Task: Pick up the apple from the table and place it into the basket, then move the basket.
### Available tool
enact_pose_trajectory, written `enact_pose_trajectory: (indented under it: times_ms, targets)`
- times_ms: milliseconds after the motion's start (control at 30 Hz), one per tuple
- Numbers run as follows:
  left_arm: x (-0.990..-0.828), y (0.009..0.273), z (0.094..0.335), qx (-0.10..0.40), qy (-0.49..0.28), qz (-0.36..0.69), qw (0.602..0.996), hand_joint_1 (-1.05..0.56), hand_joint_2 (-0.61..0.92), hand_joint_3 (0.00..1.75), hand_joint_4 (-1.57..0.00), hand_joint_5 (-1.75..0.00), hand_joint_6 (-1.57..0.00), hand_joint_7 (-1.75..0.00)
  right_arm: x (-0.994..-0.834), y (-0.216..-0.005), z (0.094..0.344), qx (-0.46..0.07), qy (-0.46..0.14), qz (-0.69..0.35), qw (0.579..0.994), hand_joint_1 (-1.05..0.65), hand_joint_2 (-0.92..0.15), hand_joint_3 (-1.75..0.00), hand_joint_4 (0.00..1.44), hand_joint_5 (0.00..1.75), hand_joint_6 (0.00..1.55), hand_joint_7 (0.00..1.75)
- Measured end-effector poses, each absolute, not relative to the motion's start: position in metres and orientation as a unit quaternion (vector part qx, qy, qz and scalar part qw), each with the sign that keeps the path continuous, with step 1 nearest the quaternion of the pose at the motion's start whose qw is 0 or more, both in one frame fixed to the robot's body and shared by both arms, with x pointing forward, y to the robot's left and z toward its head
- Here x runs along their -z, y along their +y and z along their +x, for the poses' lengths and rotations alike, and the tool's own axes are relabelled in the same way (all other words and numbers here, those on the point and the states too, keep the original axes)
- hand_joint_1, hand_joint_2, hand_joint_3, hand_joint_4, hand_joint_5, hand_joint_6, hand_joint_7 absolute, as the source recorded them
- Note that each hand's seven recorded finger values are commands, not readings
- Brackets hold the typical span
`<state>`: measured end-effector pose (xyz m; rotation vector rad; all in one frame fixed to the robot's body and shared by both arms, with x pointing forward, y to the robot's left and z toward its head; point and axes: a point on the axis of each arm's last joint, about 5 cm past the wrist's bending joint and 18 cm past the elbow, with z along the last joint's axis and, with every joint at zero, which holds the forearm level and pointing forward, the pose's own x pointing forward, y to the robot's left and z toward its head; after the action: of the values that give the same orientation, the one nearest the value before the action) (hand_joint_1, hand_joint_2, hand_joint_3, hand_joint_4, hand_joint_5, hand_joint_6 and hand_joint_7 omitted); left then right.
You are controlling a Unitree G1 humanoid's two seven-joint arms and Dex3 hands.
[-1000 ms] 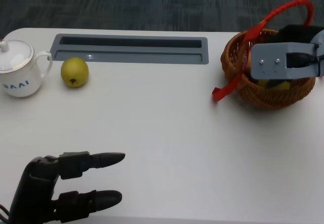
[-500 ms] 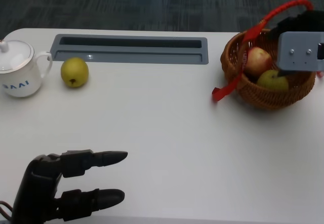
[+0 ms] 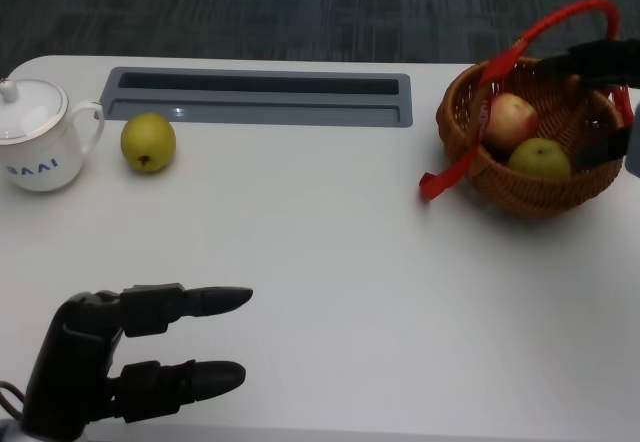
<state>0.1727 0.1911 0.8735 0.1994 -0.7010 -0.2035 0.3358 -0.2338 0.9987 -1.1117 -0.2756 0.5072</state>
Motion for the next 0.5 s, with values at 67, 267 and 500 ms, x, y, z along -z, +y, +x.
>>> enact_pose_trajectory:
  times_ms: [67, 267, 500]
  targets:
    - [-0.874, 0.191, 0.174, 0.100, -0.343, 0.097, 0.929, -0.38, 0.68, 0.00, -1.17, 0.00, -1.07, 0.00, -0.995, -0.238, 0.329, -0.244, -0.154, -0.505, 0.813, -0.71, -0.77, 0.00, 0.60, 0.00, 0.53, 0.01]
    - [-0.875, 0.191, 0.176, 0.102, -0.344, 0.099, 0.928, -0.39, 0.68, 0.00, -1.16, 0.00, -1.07, 0.00, -0.975, -0.246, 0.305, -0.268, -0.210, -0.449, 0.826, -0.66, -0.76, 0.00, 0.65, 0.02, 0.56, 0.01]
    - [-0.879, 0.193, 0.181, 0.108, -0.346, 0.105, 0.926, -0.40, 0.69, 0.00, -1.16, 0.00, -1.06, 0.00, -0.954, -0.235, 0.285, -0.285, -0.277, -0.351, 0.848, -0.64, -0.79, -0.01, 0.65, 0.00, 0.59, 0.01]
